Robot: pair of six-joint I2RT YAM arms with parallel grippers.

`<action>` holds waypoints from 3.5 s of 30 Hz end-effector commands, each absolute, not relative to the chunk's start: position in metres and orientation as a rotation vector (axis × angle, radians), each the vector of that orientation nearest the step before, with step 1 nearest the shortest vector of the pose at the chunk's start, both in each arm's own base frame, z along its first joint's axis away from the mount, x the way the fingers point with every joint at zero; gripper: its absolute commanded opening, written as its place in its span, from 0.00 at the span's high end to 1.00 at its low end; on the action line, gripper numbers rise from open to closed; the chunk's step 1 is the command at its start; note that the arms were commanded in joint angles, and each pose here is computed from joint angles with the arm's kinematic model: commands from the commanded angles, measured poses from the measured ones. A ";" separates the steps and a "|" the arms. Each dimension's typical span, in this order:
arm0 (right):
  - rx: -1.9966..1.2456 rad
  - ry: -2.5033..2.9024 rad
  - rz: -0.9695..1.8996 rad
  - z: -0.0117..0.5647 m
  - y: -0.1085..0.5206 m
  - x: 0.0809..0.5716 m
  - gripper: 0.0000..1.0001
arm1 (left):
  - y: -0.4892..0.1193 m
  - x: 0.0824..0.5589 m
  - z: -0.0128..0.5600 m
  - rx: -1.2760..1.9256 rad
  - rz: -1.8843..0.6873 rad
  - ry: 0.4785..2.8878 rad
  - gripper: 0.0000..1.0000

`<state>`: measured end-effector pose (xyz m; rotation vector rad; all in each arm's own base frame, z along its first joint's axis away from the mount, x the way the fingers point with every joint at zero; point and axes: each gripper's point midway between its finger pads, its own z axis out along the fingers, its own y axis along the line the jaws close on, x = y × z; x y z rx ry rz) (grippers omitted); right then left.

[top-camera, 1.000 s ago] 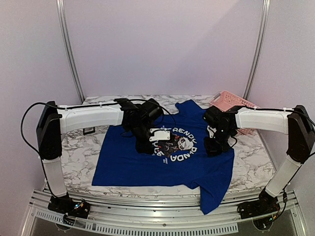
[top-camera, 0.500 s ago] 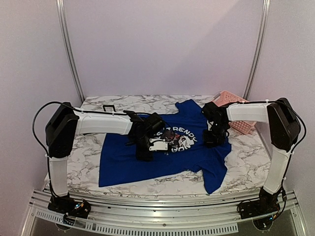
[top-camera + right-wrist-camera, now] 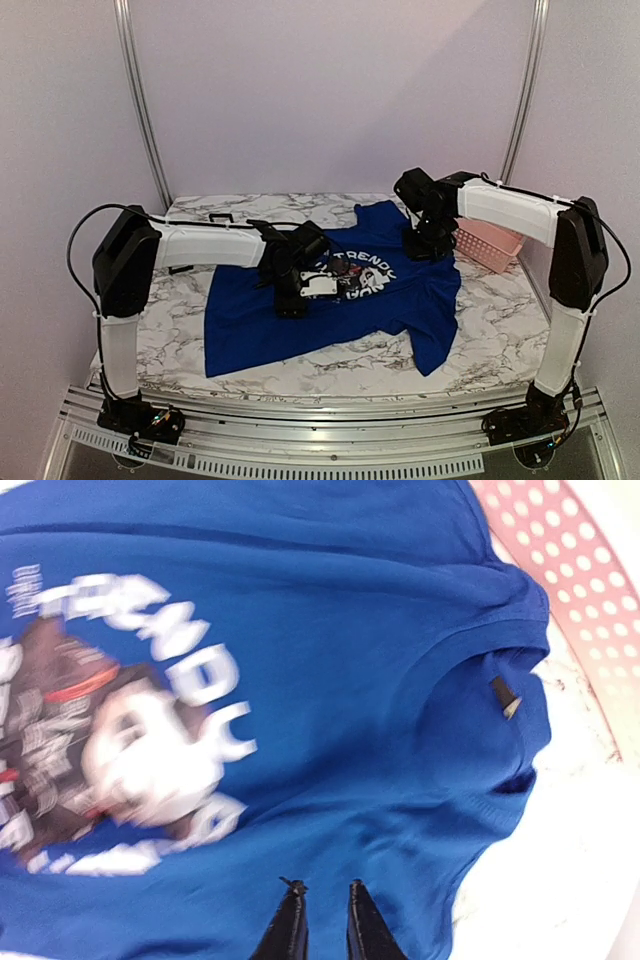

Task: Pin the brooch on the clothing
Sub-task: Smooth out the flattened clothing at the center of the board.

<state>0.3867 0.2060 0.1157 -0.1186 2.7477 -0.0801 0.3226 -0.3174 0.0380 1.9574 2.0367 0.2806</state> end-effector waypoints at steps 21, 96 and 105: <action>-0.600 2.813 -0.069 0.033 0.272 0.225 0.74 | -0.184 0.251 0.056 1.916 0.141 2.337 0.22; -1.190 2.640 0.973 0.117 0.339 0.145 0.95 | -0.171 0.248 0.047 1.898 0.121 2.447 0.22; -0.991 2.670 0.819 0.130 0.329 0.168 0.46 | -0.154 0.242 0.031 1.958 0.206 2.451 0.22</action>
